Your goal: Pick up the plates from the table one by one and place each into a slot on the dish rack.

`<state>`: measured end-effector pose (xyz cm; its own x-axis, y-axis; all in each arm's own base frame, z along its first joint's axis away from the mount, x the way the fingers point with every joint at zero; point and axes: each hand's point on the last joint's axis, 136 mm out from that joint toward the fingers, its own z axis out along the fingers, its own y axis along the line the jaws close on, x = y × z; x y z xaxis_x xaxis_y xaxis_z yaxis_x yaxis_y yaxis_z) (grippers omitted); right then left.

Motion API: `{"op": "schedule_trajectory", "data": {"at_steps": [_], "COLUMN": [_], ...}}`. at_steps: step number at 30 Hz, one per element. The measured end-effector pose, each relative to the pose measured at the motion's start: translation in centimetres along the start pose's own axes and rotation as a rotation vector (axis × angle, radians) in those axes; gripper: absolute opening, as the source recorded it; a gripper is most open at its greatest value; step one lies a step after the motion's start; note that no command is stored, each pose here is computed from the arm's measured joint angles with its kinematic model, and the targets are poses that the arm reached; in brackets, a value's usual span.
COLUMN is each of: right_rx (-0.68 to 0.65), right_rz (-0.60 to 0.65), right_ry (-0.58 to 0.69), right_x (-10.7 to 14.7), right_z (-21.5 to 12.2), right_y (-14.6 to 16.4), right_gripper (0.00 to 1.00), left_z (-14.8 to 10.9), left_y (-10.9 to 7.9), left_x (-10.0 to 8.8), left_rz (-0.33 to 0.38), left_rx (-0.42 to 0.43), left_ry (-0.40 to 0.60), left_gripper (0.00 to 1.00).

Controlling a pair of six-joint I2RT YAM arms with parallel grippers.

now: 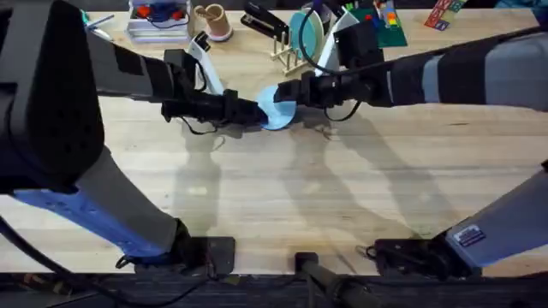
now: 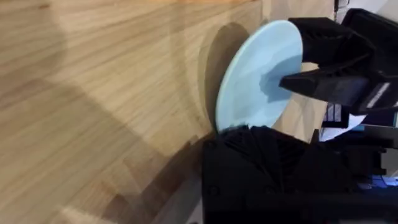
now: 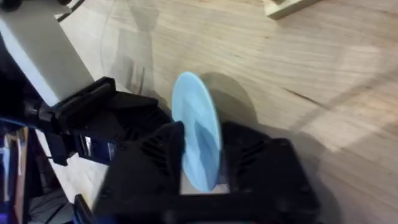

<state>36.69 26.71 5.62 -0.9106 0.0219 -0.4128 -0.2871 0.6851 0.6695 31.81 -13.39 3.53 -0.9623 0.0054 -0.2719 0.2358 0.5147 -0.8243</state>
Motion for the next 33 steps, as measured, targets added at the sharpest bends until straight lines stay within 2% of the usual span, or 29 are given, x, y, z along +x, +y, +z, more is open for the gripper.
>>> {"op": "schedule_trajectory", "data": {"at_steps": [2,3,7,22,26,28,33], "right_rx": [0.000,-0.001,-0.014,-0.031,-0.022,-0.013,0.006], "right_rz": [0.004,0.005,0.006,0.006,0.000,-0.001,-0.039], "right_ry": [0.000,0.000,0.001,0.002,-0.004,-0.011,-0.049], "right_x": [0.0,0.0,-0.1,-0.3,-0.5,-0.8,-1.8], "right_z": [0.0,0.0,-0.1,-0.3,-1.1,-2.1,-5.4], "right_y": [0.0,0.0,0.2,0.5,0.9,1.1,2.2], "right_gripper": [0.176,0.122,0.046,0.029,0.029,0.029,0.029], "left_z": [0.0,0.0,0.0,-0.1,-0.4,-1.0,-3.8], "left_y": [0.0,0.0,0.0,0.0,-0.2,-0.8,-4.6], "left_x": [0.0,0.0,0.0,0.1,0.1,-0.1,-1.6], "left_rz": [0.000,0.000,-0.001,-0.013,-0.009,0.010,0.131], "left_rx": [0.000,0.000,0.002,0.003,-0.026,-0.048,-0.100], "left_ry": [0.000,0.000,-0.001,0.001,0.004,-0.005,-0.083], "left_gripper": [0.041,0.041,0.041,0.039,0.039,0.039,0.039]}}
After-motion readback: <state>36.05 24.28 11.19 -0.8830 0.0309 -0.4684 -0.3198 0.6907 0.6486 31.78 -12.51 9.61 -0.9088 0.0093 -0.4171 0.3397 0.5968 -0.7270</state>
